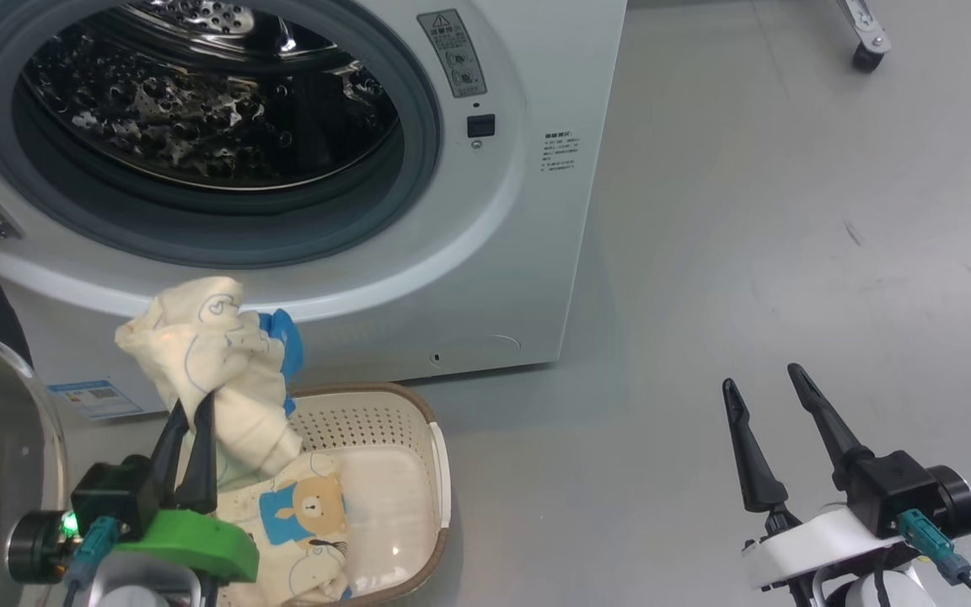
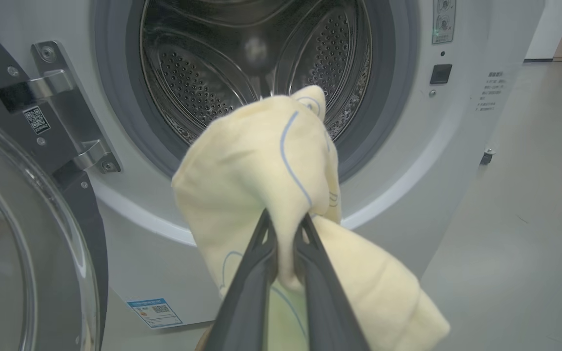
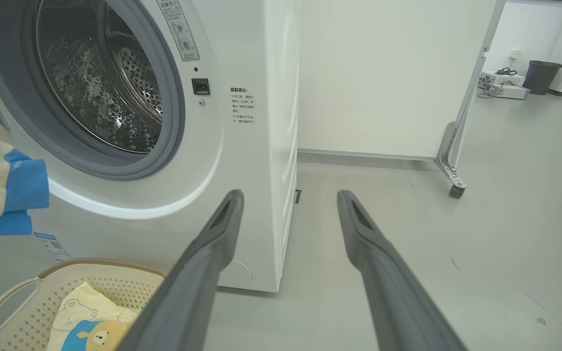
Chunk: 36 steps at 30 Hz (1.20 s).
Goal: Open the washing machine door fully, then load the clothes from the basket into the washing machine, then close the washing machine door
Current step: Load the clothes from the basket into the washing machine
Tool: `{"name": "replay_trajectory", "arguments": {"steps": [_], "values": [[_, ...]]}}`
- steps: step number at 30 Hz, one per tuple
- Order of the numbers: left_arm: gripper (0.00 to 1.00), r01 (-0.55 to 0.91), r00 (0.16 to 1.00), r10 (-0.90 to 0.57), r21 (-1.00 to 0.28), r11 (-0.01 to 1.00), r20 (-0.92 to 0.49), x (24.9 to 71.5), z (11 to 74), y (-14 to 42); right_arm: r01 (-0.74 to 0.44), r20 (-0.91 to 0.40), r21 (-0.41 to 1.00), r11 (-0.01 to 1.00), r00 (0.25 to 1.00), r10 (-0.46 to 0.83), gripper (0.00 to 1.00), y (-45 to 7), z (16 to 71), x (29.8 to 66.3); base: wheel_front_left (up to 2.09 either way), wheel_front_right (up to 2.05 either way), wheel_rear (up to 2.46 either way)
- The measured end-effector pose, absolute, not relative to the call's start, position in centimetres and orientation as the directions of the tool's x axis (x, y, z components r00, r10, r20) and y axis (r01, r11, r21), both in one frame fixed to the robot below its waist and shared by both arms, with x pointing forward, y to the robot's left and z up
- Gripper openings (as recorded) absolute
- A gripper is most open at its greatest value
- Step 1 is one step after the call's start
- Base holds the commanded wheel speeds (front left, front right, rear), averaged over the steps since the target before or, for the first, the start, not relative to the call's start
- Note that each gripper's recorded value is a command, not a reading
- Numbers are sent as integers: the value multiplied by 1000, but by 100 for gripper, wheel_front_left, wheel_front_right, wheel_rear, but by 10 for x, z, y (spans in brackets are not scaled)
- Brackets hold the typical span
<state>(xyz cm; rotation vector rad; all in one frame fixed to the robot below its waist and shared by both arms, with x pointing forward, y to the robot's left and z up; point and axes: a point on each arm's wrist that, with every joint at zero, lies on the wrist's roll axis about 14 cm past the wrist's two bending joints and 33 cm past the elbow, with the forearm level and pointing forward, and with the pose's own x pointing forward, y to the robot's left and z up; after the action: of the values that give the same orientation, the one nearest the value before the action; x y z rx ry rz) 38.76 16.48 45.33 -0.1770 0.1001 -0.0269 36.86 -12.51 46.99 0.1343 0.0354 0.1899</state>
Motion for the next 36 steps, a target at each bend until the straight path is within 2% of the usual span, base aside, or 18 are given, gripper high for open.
{"name": "replay_trajectory", "arguments": {"steps": [17,36], "values": [[0,63,981,-99,-207,976,-167,487,434,155,-139,-94,164,977,983,156,100,-135,440,395,0,0,0],[0,116,946,-154,-146,982,-284,631,408,167,-58,-152,196,979,984,89,100,-158,402,436,0,0,0]]}}
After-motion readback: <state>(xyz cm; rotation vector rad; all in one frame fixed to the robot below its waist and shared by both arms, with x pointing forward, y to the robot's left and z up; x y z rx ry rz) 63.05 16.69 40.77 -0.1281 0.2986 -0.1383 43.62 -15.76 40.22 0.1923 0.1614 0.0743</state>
